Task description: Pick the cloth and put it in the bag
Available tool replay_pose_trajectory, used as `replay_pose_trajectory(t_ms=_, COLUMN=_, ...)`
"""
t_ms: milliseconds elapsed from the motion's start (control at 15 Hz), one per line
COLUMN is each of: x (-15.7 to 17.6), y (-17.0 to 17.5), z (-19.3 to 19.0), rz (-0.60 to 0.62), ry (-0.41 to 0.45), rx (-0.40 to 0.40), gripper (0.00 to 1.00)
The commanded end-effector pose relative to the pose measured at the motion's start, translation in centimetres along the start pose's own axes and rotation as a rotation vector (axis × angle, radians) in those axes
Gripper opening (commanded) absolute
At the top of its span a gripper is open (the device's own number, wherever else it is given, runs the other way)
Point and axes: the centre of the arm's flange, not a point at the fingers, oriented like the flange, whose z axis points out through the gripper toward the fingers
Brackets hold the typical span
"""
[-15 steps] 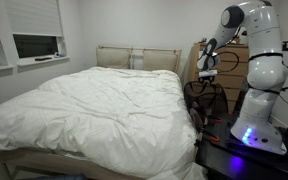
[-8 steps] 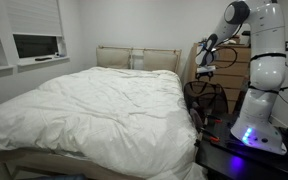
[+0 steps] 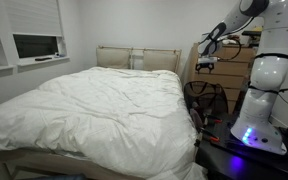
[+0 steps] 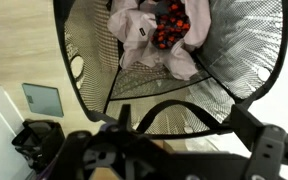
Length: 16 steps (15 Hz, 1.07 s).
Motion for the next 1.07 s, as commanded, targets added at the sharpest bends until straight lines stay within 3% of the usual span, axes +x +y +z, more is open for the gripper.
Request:
replay_pose_trajectory(t_ms=0, x=-0.3, y=1.6, z=-3.2, rz=-0.002, ry=0.049, rx=0.100, gripper=1.00)
replay_pose_trajectory(t_ms=267, x=-0.1, y=2.3, z=-4.9, rz=0.009, ry=0.093, rx=0.151, gripper=1.00)
replay_pose_trajectory(t_ms=333, x=0.8, y=1.4, z=-4.1, rz=0.017, ry=0.080, rx=0.106, gripper=1.00)
replay_pose_trajectory(t_ms=1000, x=0.5, y=1.6, z=-4.5, rz=0.020, ry=0.086, rx=0.120, gripper=1.00)
